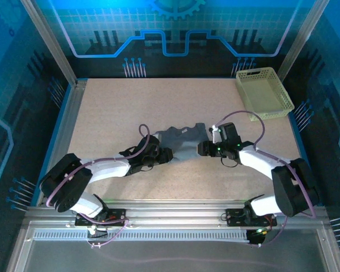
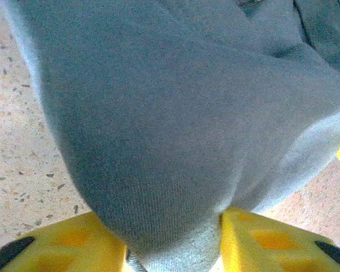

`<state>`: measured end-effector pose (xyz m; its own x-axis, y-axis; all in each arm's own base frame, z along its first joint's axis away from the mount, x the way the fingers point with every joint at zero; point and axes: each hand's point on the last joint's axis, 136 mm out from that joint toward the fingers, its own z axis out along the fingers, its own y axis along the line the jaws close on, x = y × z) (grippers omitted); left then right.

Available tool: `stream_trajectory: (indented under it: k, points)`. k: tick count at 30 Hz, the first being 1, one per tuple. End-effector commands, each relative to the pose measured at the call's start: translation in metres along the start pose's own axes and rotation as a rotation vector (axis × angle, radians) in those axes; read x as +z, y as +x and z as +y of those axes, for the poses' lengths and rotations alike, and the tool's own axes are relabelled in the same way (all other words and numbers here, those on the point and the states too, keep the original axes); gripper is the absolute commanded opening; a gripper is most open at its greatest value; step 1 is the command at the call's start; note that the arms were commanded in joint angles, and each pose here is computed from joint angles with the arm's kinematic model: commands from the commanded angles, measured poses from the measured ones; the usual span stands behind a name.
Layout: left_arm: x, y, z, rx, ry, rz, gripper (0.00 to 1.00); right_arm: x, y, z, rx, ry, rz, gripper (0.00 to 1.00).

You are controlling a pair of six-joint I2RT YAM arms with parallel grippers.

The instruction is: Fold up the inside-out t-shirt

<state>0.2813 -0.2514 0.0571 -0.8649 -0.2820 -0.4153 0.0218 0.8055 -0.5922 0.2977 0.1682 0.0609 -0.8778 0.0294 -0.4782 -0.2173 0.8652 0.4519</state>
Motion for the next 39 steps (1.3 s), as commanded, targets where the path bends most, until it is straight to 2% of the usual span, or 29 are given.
stream_trajectory:
  k: [1,2,5,8,11,12,13,16,19,20,24,29,33,36,39]
  points:
    - [0.001,-0.001,-0.010,0.038,0.025,0.005,0.29,-0.005,-0.019,0.008,-0.025,-0.013,-0.039,0.40]
    - [0.000,0.001,-0.007,0.041,0.016,0.010,0.25,-0.006,-0.014,0.003,-0.013,0.017,-0.022,0.32]
    - [-0.005,0.009,0.005,0.055,-0.018,0.025,0.15,-0.008,0.005,-0.015,0.036,0.120,0.036,0.16]
    - [-0.009,0.019,0.016,0.076,-0.043,0.053,0.12,-0.009,0.024,-0.027,0.078,0.177,0.090,0.08]
    - [-0.010,0.032,0.026,0.078,-0.059,0.096,0.12,-0.008,0.040,-0.034,0.119,0.205,0.130,0.09]
    - [-0.009,0.035,0.028,0.075,-0.061,0.107,0.13,-0.007,0.042,-0.032,0.119,0.196,0.133,0.10]
    - [-0.009,0.038,0.029,0.073,-0.060,0.118,0.16,-0.006,0.043,-0.027,0.105,0.175,0.135,0.15]
    - [-0.016,0.036,0.028,0.074,-0.062,0.109,0.31,-0.015,0.031,-0.016,0.045,0.183,0.112,0.42]
    - [-0.036,0.013,0.017,0.104,-0.084,0.032,0.49,-0.041,0.006,-0.012,0.005,0.257,0.063,0.60]
    - [-0.045,0.002,0.012,0.113,-0.095,-0.002,0.55,-0.052,-0.005,-0.010,-0.012,0.280,0.040,0.61]
    - [-0.067,-0.038,-0.023,0.157,-0.062,-0.100,0.60,-0.080,-0.046,0.020,-0.081,0.234,-0.059,0.61]
    - [-0.043,-0.071,-0.056,0.127,0.007,-0.102,0.60,-0.058,-0.073,0.042,-0.048,0.144,-0.045,0.59]
    - [-0.004,-0.083,-0.041,0.026,0.011,-0.062,0.52,-0.020,-0.078,0.037,0.019,0.134,0.019,0.58]
    - [0.022,-0.086,-0.018,-0.049,-0.007,-0.030,0.49,0.013,-0.073,0.027,0.058,0.132,0.067,0.57]
    - [0.033,-0.090,0.004,-0.091,-0.039,-0.036,0.50,0.037,-0.068,0.004,0.100,0.180,0.096,0.57]
